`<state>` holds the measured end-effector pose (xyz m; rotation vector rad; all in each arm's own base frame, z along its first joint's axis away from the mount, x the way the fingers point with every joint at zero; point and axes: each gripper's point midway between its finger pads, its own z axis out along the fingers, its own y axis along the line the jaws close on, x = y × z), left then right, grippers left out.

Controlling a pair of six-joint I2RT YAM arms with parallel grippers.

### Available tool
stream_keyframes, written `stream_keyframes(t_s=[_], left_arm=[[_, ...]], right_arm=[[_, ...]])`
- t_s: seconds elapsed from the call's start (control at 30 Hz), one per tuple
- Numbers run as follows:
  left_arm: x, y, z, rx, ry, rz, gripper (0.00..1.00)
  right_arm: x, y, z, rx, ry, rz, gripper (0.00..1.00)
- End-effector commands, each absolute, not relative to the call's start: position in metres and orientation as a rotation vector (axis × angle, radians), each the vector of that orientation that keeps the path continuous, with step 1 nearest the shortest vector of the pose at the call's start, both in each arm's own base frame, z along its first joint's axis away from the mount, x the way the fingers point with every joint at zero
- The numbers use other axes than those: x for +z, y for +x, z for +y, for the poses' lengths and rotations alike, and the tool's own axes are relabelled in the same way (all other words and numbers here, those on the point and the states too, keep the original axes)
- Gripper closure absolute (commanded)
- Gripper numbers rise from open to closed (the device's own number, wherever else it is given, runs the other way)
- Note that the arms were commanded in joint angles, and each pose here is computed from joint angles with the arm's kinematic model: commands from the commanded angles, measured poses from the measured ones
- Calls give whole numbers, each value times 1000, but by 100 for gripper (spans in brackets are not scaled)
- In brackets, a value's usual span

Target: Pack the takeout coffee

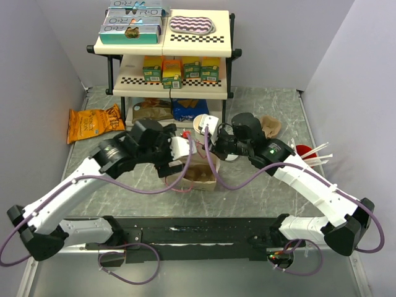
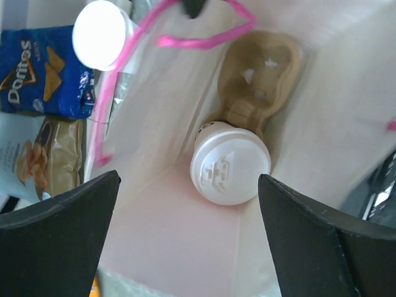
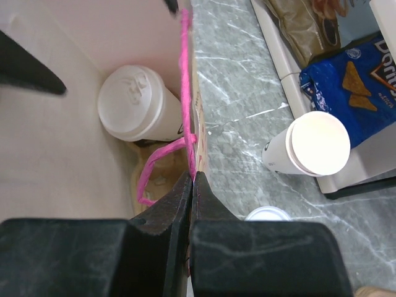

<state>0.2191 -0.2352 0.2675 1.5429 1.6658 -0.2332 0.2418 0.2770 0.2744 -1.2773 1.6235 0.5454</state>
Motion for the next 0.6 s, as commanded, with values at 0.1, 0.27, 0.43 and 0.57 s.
stream_keyframes(t_s=[0.1, 0.27, 0.43, 0.57], left_arm=[[331, 205, -237, -442, 1281, 1605, 1], [331, 219, -233, -428, 1139, 1665, 1], [353, 242, -218, -369, 980, 1642, 1], [361, 266, -198, -340, 804, 1669, 1]], right_arm=[[291, 234, 275, 534, -1301, 1561, 100], [293, 230, 275, 550, -1316, 1557, 100], [302, 225, 276, 537, -1333, 1512, 100], [305, 214, 282, 548, -1381, 1446, 100]])
